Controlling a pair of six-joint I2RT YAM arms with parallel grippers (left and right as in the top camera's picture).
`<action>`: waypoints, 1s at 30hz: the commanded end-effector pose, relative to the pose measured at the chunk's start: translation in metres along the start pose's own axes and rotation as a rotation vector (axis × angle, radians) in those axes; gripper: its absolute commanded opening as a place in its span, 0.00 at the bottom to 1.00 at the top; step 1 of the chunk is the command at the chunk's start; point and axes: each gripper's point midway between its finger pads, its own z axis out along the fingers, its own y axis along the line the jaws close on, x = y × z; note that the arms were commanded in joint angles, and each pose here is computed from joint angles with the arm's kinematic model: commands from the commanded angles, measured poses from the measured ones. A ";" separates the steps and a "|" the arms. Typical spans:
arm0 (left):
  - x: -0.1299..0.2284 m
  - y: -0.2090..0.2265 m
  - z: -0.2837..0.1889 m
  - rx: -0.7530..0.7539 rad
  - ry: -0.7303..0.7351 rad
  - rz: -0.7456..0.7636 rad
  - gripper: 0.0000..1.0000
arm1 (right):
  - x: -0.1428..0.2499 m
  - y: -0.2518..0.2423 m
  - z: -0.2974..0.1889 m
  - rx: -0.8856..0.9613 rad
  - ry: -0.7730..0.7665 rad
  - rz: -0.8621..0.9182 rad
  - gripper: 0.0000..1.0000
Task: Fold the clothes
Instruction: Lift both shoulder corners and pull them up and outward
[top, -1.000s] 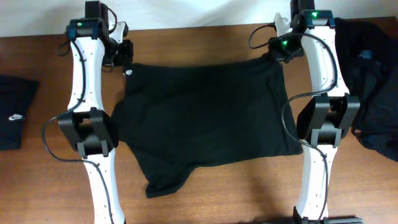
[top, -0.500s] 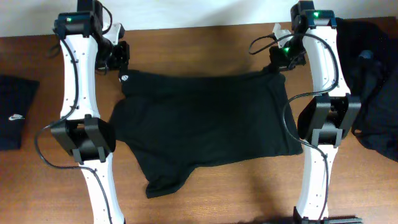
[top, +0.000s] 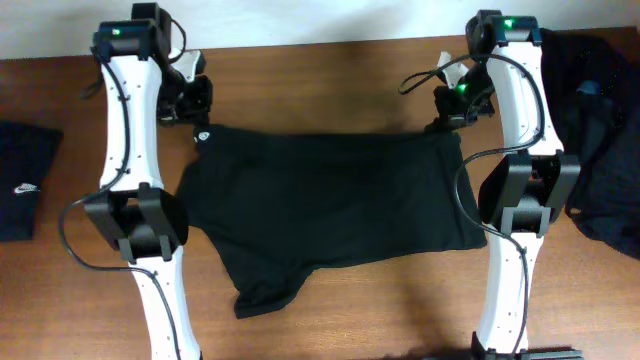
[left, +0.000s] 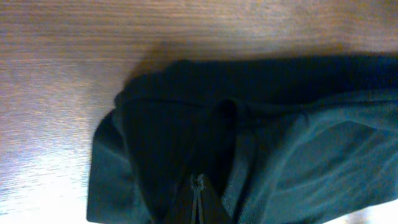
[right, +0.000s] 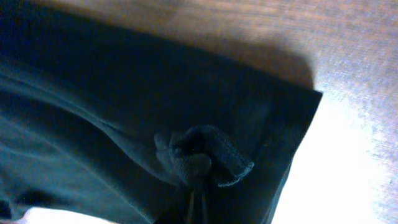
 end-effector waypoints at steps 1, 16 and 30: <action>0.004 -0.013 -0.003 0.002 0.004 0.019 0.01 | 0.002 0.005 -0.020 -0.009 -0.034 -0.016 0.04; 0.026 -0.005 0.021 -0.065 0.119 0.016 0.01 | 0.021 0.005 -0.004 -0.028 0.062 0.013 0.04; 0.036 0.002 0.049 -0.066 0.181 0.004 0.29 | 0.029 -0.005 0.013 0.007 0.113 0.021 0.05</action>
